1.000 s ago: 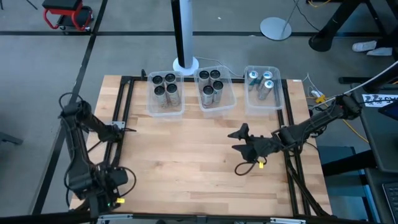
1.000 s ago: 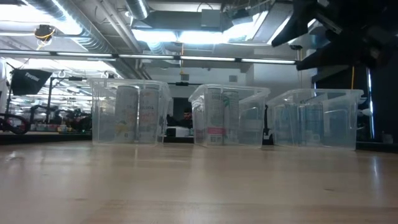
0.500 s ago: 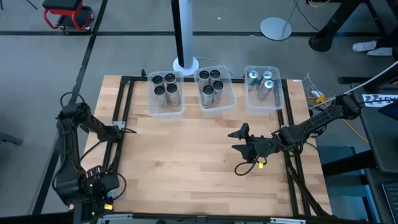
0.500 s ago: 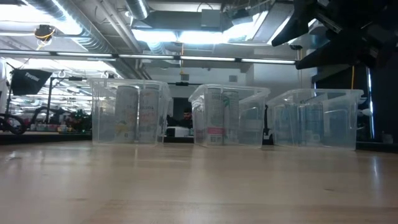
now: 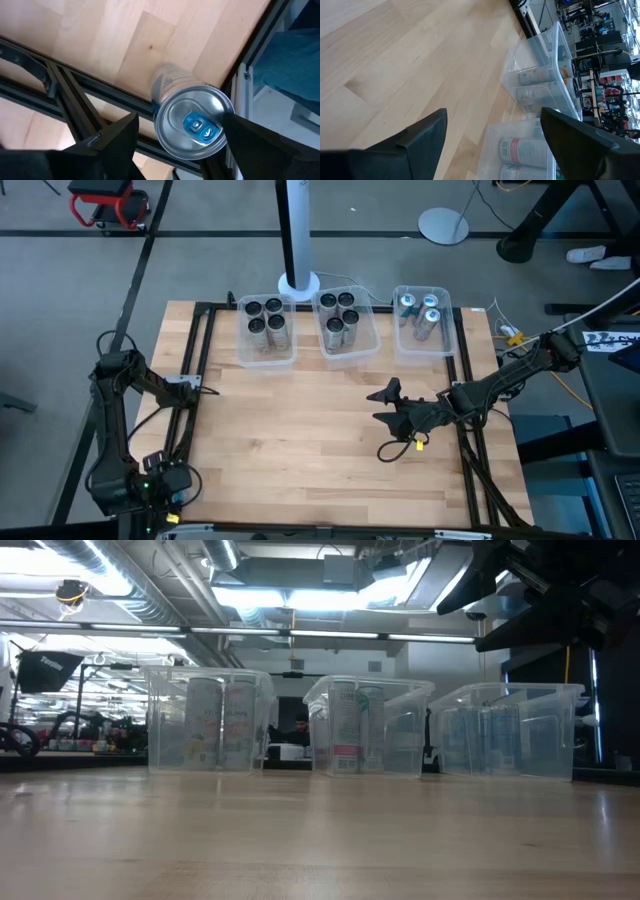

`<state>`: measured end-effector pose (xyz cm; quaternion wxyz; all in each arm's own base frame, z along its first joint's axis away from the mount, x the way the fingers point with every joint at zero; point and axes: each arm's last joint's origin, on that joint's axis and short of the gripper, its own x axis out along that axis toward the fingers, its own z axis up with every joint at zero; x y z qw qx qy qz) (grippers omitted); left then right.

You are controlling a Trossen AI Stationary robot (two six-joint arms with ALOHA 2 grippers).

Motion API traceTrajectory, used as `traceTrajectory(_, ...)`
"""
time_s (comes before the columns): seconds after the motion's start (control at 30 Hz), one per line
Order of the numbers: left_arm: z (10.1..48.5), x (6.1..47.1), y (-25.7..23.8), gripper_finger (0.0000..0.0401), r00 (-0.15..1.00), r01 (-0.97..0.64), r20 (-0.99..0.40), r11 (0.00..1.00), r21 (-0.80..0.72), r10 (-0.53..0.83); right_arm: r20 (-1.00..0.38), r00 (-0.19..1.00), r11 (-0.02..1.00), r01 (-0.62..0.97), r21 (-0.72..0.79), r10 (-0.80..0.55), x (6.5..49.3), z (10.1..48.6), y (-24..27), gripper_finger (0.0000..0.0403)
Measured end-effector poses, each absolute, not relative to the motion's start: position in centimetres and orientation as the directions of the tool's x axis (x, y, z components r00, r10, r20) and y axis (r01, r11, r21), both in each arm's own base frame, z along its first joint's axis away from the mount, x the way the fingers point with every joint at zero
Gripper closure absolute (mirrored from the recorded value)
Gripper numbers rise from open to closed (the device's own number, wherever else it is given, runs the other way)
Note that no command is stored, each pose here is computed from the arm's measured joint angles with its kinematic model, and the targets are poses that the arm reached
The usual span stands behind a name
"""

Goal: Sort soda cans
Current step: Put the white and blue soda can into the right transparent bin

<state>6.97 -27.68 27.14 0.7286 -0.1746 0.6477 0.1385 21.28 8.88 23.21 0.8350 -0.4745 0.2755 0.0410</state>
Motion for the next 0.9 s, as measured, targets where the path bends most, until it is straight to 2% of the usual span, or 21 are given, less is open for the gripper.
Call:
traceTrajectory(0.23, 27.5, 6.8, -27.0, 0.0121, 0.113, -0.434, -0.994, 0.899, -0.062, -0.014, -0.499, 0.844, 0.545, -0.329, -0.771, -0.195, 21.3, 23.2, 8.9, 0.0084)
traceTrajectory(0.67, 28.5, 6.8, -26.9, 0.0121, 0.14, -0.473, -0.986, 0.869, -0.144, -0.087, -0.499, 0.844, 0.545, -0.329, -0.771, -0.197, 21.3, 23.2, 8.9, 0.0084)
traceTrajectory(0.9, 26.9, 6.7, -26.9, 0.0121, 0.15, -0.476, -0.985, 0.867, -0.146, -0.084, -0.503, 0.842, 0.543, -0.334, -0.77, -0.196, 21.3, 23.1, 8.9, 0.0084)
